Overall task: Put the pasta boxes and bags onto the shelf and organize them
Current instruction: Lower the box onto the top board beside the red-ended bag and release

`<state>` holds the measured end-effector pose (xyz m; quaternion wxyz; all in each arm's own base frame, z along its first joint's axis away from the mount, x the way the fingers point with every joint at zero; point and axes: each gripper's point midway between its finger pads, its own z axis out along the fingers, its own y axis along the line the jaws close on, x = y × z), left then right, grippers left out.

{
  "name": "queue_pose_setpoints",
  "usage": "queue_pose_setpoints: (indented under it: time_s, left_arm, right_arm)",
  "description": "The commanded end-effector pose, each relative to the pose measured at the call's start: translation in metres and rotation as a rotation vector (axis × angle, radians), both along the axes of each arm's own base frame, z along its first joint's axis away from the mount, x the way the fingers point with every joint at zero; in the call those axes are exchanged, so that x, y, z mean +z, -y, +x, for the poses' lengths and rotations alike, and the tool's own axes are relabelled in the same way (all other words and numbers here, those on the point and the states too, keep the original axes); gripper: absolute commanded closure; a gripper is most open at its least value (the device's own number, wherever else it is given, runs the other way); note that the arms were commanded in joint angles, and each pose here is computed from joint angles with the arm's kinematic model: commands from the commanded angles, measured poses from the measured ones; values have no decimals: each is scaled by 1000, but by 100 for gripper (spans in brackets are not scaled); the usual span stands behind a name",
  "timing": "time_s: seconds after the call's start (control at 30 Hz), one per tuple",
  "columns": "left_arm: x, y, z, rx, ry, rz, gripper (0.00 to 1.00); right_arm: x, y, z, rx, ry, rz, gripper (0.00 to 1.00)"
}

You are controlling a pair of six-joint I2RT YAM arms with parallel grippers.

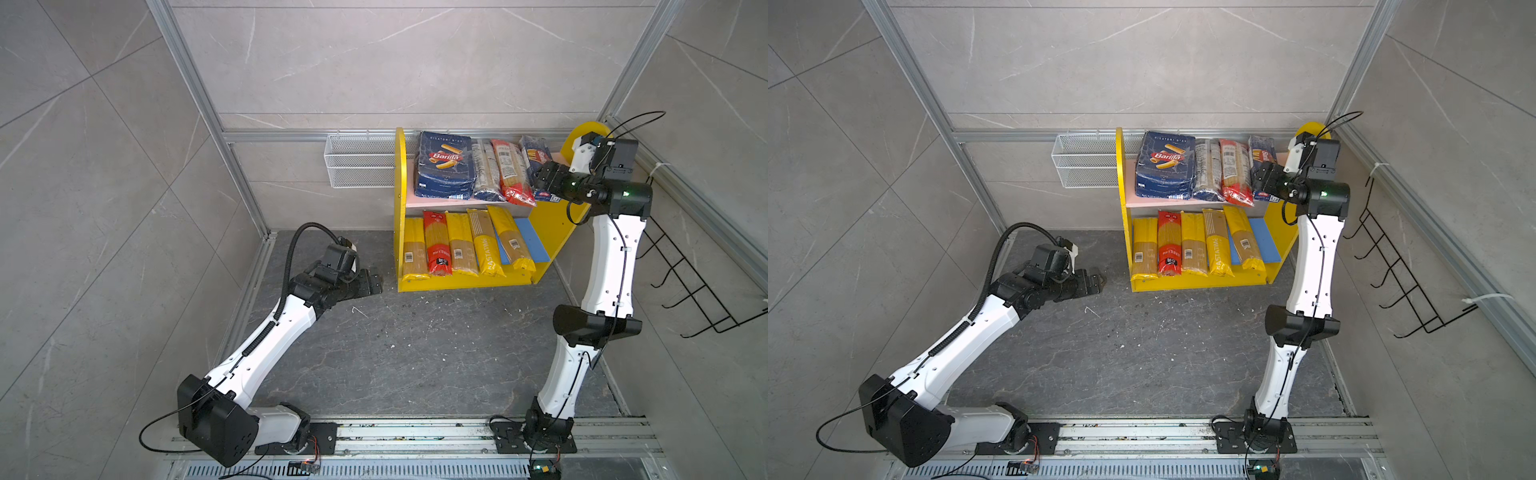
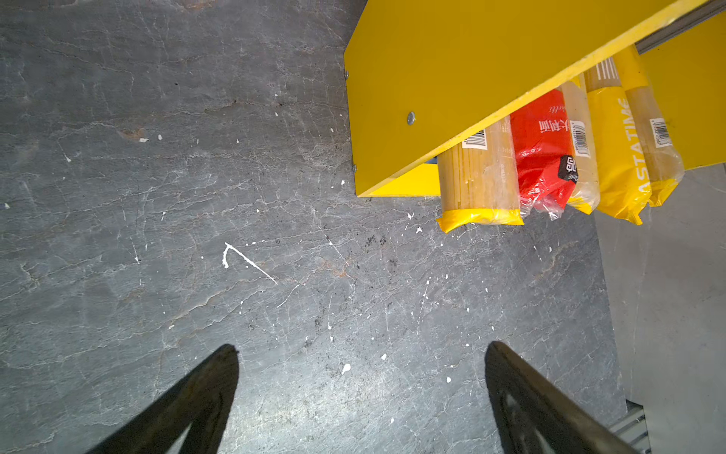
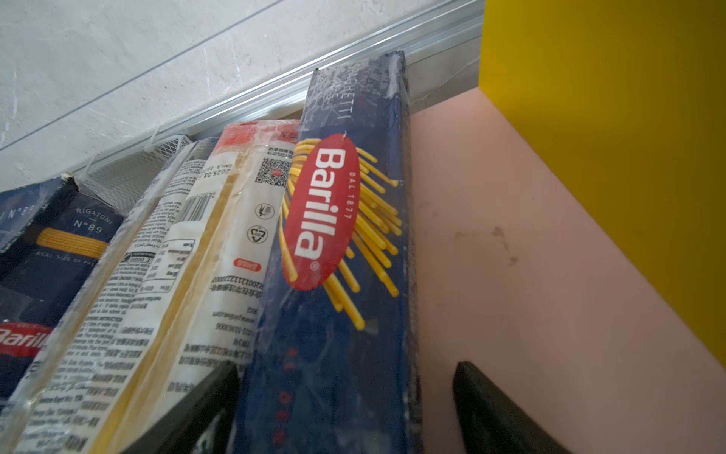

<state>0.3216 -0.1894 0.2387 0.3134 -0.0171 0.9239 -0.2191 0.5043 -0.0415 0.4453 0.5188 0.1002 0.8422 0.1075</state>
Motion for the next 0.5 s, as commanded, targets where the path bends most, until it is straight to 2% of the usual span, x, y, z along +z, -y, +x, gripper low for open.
queue_pose_setpoints:
  time_s: [0.0,0.27,0.47]
  left_arm:
    - [14,-7,-4,-10,53,7,0]
    - [18,-14,-6,2,92,18,0]
    - [11,-21,-8,16,120,32,0]
  right_arm:
    - [33,-4,-24,-2,71,-46,12]
    - [82,-18,-62,42,195,-44,10]
    - [86,-28,-97,56,177,-32,10]
